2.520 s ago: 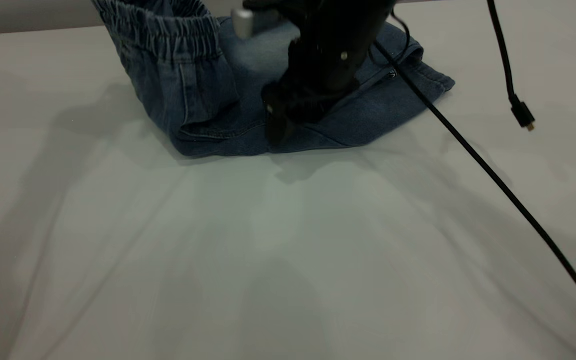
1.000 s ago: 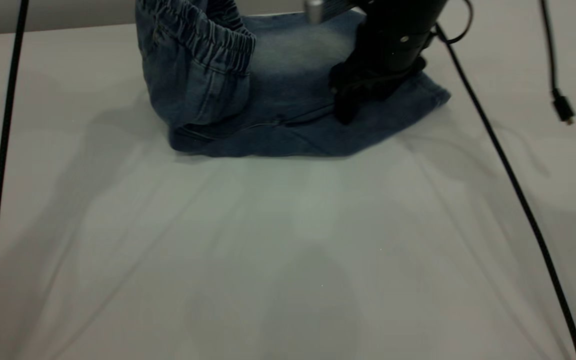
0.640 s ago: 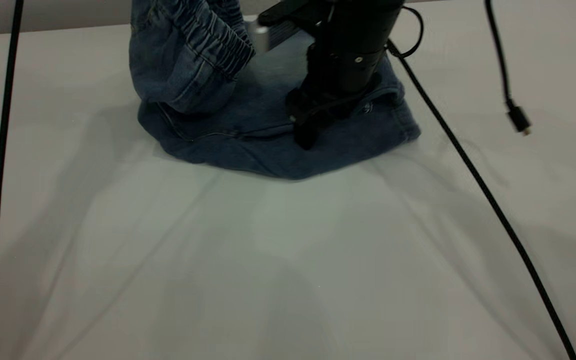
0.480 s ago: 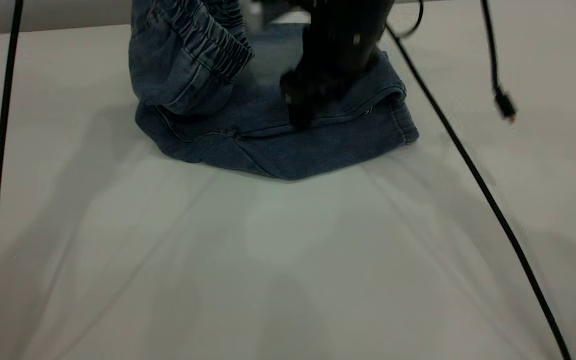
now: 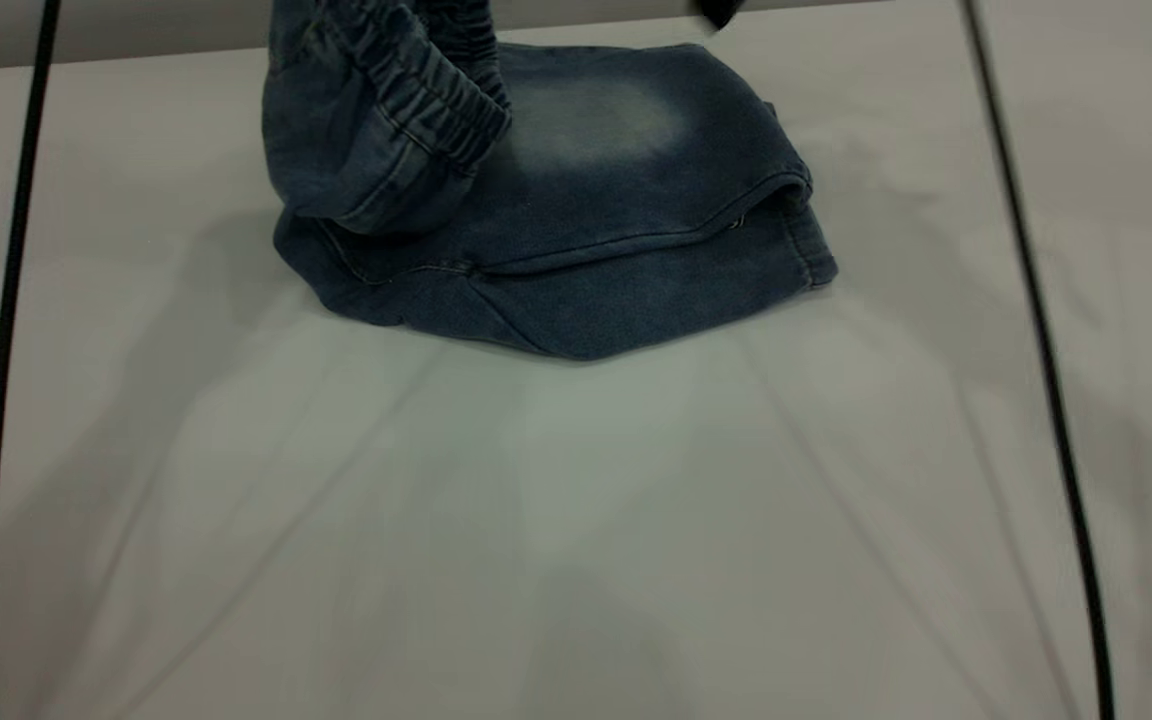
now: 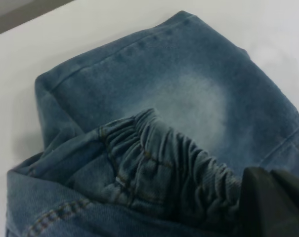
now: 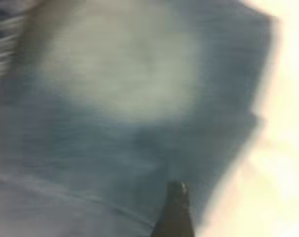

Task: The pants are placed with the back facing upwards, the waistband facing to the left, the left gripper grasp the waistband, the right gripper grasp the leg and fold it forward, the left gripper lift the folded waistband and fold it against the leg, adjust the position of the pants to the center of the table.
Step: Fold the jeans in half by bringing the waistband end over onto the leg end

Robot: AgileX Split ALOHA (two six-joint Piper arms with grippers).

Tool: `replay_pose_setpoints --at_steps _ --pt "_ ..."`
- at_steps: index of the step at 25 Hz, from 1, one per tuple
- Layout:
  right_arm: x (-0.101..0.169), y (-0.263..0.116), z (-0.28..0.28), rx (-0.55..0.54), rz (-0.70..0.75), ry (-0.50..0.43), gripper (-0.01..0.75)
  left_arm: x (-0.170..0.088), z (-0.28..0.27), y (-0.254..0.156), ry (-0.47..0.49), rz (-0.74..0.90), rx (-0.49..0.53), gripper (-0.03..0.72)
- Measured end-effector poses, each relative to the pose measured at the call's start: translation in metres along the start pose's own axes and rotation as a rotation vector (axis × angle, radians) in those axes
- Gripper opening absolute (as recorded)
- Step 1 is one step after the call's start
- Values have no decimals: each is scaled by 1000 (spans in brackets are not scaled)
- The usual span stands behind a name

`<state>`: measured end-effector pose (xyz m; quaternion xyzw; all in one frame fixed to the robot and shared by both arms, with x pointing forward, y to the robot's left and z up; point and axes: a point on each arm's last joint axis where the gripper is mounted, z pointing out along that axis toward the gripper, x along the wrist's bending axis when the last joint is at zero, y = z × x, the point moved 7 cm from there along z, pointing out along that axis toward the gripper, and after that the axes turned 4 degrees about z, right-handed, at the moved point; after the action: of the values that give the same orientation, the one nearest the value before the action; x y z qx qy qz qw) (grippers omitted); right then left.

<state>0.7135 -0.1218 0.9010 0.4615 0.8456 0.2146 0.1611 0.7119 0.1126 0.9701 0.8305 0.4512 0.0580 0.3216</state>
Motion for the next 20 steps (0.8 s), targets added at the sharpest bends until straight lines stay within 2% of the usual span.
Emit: replay_pose_setpoints --at_steps 7,10,13,20 --pt "-91 -17 -36 -9 193 -101 533 -30 33 -1 -32 47 10 26" --pt "-118 -27 -47 -10 256 -131 533 -45 52 -4 -44 65 16 26" --pt "-132 -37 -50 11 294 -142 533 -57 68 -2 -47 86 2 26" --pt "-133 -34 -50 -6 290 -149 533 -86 92 10 -94 105 -39 26"
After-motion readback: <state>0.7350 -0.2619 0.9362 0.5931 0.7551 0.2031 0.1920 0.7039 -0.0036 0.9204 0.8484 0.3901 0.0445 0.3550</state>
